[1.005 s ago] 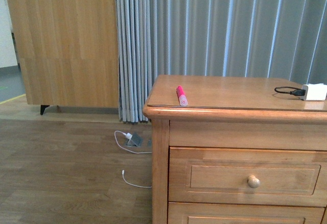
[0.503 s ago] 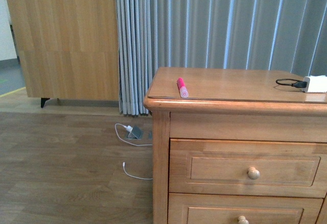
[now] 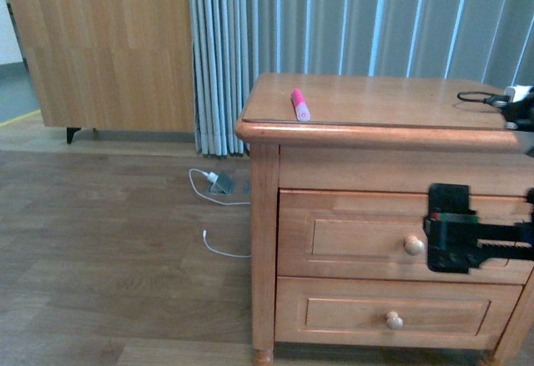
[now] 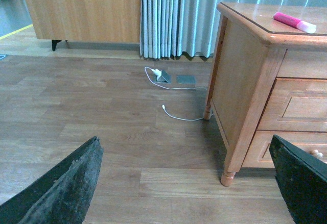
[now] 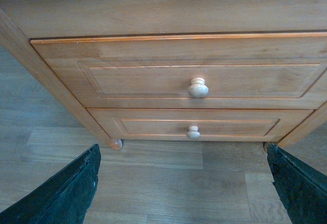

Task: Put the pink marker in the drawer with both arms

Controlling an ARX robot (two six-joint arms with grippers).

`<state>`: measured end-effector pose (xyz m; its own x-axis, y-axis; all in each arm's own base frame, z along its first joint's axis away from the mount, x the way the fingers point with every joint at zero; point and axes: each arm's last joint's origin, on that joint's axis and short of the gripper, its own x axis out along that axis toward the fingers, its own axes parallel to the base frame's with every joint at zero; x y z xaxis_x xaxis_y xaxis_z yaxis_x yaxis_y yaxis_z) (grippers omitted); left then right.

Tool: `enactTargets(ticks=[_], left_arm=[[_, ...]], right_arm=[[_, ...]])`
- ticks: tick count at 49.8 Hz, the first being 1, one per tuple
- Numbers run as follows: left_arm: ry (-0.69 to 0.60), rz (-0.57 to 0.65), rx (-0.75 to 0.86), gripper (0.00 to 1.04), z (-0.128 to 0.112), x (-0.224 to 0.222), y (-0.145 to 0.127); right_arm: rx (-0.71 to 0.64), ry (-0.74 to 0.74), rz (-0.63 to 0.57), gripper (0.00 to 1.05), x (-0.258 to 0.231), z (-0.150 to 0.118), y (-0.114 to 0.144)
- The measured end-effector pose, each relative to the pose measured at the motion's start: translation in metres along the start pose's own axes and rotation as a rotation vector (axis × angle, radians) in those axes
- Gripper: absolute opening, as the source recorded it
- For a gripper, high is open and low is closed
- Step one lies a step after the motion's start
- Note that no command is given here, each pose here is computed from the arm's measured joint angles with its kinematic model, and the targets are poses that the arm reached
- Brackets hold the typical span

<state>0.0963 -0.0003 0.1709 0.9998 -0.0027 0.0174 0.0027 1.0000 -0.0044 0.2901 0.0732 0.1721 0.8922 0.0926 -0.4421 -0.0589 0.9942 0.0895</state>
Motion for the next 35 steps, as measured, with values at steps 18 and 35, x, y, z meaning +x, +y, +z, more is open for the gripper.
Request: enactTargets(ticks=[18, 35], left_arm=[[0.0, 0.0, 0.0, 0.99, 0.0, 0.0, 0.0], [0.0, 0.0, 0.0, 0.99, 0.0, 0.0, 0.0]], right_arm=[[-0.036, 0.041, -0.028, 0.96, 0.102, -0.007, 0.01], [-0.056, 0.053, -0.072, 0.96, 0.148, -0.021, -0.001]])
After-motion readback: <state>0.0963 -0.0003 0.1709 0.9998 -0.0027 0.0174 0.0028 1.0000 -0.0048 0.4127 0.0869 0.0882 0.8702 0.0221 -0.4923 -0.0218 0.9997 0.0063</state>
